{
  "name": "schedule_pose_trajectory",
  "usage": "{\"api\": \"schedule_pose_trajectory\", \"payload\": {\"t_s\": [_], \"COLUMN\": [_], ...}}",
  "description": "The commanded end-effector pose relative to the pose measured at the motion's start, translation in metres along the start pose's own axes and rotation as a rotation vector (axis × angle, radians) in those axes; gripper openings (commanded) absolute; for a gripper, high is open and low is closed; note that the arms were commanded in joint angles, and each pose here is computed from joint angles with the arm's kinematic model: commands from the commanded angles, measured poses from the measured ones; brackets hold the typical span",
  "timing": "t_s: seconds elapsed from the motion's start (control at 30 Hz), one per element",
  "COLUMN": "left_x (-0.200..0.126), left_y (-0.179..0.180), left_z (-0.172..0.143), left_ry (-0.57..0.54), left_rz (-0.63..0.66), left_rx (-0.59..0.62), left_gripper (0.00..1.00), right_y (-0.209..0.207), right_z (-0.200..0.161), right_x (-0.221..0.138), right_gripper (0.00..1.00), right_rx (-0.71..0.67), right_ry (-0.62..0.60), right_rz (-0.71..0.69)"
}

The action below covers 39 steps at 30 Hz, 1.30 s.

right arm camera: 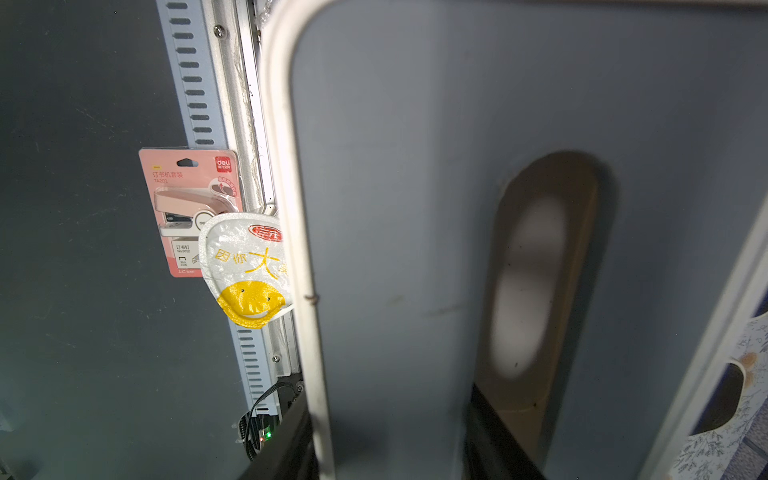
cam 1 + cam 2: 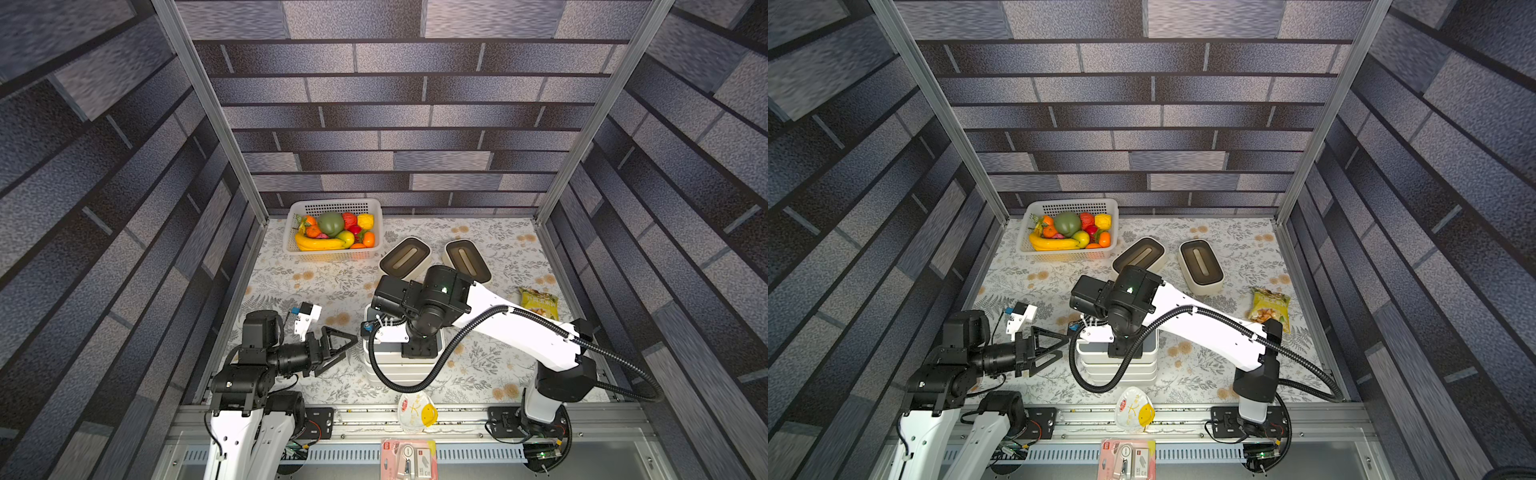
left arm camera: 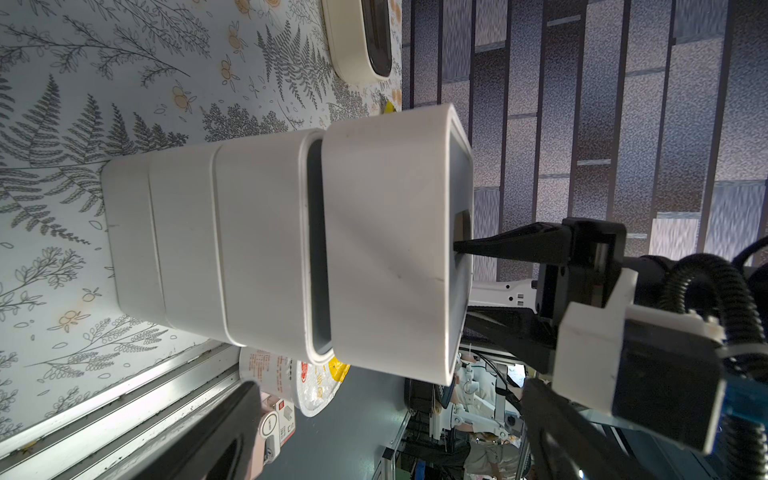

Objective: Stack the tissue boxes
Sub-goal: Place the tissue box at the tissue box.

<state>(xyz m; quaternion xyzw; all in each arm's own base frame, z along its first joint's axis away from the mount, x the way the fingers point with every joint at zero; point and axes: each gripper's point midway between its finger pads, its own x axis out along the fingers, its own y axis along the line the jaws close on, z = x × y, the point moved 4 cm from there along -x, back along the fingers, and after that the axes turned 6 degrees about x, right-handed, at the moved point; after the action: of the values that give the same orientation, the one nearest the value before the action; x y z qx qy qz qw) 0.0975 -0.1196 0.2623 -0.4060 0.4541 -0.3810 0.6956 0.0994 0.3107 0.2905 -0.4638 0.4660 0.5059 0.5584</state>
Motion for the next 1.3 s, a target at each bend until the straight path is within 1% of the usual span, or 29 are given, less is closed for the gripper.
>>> {"api": "schedule_pose_trajectory", "payload": {"t_s": [0.0, 1.27], "left_x": [0.0024, 0.0053], "left_y": [0.0008, 0.0065], "left_z": [0.0006, -0.0010], "left_ry": [0.018, 0.034], "left_rz": [-0.018, -0.013], "left_rx": [0.026, 0.017], "left_gripper": [1.00, 1.00], "right_y": [0.0072, 0.0060], "right_z": [-0.0094, -0.0073], "right_x": [-0.0004, 0.0071], "right_gripper": [0.45, 0.45], "right_rx": [0.002, -0.007], "right_ry": [0.052, 0.074], "right_rz": [0.024, 0.026]}}
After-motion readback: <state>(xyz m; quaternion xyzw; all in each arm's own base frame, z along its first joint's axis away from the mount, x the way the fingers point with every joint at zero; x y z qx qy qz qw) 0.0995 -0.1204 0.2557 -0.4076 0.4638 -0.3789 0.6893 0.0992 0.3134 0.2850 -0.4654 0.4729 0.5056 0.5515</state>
